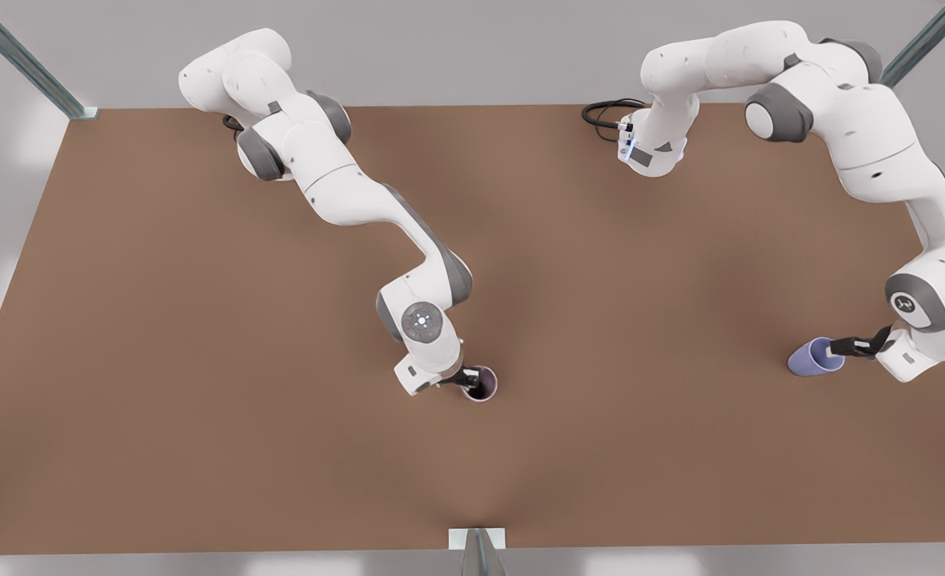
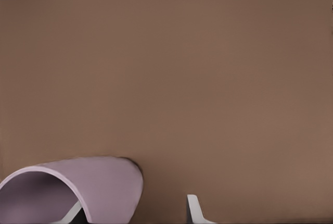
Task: Stack the cups, with the pink cup at the bottom and the purple cup at the top
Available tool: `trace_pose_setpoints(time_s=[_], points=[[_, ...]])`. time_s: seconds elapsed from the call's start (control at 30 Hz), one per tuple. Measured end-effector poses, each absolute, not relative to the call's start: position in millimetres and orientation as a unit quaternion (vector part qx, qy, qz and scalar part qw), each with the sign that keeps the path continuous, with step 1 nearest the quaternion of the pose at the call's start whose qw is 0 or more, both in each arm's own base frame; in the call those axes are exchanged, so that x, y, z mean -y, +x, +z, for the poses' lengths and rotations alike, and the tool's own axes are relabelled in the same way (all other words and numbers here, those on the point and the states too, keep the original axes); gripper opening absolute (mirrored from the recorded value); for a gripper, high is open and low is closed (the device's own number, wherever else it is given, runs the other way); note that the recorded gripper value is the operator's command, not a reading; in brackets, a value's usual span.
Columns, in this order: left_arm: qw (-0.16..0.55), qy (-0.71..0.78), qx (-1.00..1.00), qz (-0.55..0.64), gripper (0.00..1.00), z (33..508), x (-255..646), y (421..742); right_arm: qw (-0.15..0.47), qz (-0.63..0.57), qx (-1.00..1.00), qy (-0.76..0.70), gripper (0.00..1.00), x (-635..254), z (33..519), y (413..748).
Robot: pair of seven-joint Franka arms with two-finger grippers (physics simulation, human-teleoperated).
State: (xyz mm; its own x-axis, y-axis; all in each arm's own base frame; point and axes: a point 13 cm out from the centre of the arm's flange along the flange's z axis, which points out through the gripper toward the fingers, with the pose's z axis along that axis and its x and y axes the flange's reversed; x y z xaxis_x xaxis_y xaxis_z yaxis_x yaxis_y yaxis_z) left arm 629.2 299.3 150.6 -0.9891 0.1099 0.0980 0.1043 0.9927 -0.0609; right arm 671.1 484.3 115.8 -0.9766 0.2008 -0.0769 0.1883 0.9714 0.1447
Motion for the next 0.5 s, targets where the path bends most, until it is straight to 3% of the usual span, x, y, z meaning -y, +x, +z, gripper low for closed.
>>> trace_pose_setpoints(time_s=[0.23, 0.37, 0.47, 0.5], points=[[0.053, -0.094, 0.994, 0.026, 1.0, 130, -308, 626, 0.043, 0.077, -0.985, 0.147, 0.76, -484, 121, 672], [0.06, -0.112, 0.991, 0.028, 0.99, 116, -309, 623, 0.046, 0.076, -0.982, 0.169, 0.77, -472, 151, 671], [0.065, -0.124, 0.99, 0.03, 0.69, 107, -309, 621, 0.072, 0.082, -0.975, 0.196, 1.0, -430, 236, 679], [0.066, -0.127, 0.989, 0.03, 0.6, 105, -309, 620, 0.083, 0.085, -0.969, 0.214, 1.0, -399, 274, 686]])
